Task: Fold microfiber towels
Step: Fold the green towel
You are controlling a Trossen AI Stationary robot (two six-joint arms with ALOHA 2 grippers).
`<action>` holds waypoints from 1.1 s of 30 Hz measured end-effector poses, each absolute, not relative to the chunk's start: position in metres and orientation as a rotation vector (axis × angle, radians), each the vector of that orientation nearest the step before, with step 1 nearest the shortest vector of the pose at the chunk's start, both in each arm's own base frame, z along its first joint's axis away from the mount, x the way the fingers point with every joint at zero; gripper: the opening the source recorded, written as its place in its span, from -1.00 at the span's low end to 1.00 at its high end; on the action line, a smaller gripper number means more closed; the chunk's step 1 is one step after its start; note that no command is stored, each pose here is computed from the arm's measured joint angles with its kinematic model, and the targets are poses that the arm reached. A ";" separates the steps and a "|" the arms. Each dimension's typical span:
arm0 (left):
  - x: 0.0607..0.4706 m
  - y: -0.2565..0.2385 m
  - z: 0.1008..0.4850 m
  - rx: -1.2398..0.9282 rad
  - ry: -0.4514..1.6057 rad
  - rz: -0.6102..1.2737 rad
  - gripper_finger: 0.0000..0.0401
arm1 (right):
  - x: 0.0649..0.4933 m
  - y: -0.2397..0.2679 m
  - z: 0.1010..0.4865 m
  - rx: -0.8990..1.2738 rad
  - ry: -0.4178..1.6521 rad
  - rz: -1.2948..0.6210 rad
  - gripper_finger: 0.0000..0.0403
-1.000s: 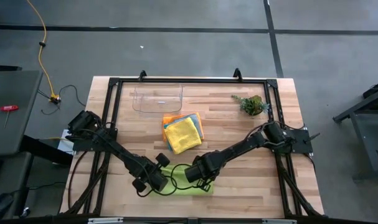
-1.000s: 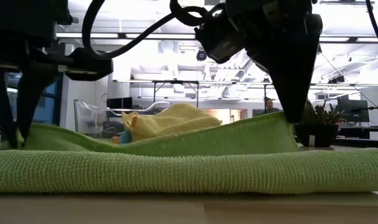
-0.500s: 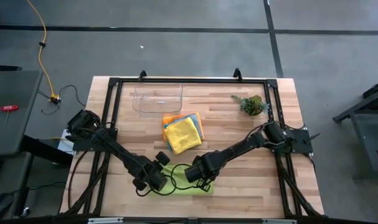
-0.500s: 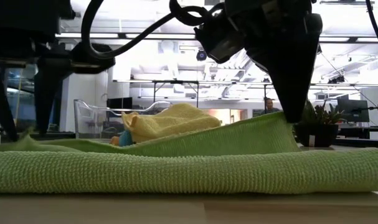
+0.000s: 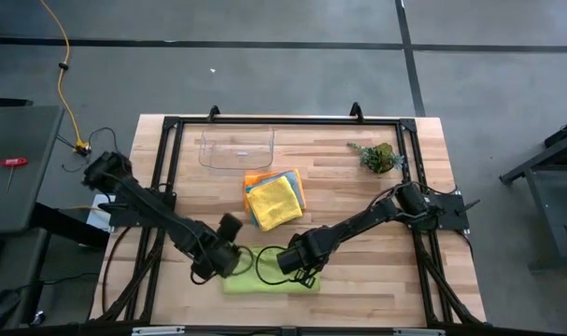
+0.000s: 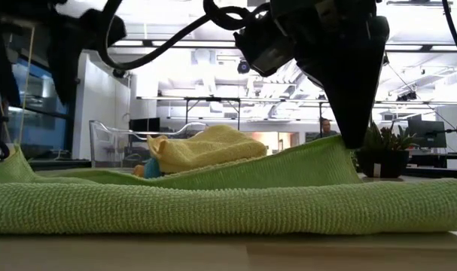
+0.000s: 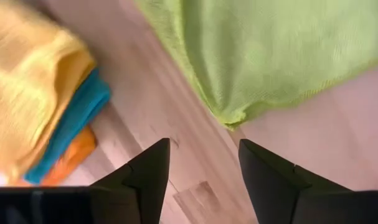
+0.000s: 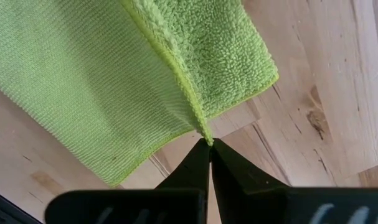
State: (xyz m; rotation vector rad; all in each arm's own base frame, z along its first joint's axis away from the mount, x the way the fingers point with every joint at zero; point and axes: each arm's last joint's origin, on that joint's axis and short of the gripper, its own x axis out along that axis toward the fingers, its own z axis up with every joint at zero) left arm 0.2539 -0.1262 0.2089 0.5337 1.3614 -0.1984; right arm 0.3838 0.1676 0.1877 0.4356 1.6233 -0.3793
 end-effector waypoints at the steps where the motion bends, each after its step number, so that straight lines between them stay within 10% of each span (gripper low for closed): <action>1: 0.251 -0.125 0.214 0.499 1.354 -0.169 -0.09 | 0.384 0.168 0.188 0.436 1.623 -0.380 -1.00; 26: 0.184 -0.150 0.286 0.126 0.999 -0.014 -0.21 | 0.382 0.159 0.188 0.563 1.572 -0.658 -1.00; 33: 0.178 -0.157 0.286 0.136 0.986 -0.026 -0.21 | 0.382 0.157 0.188 0.570 1.500 -0.757 -0.71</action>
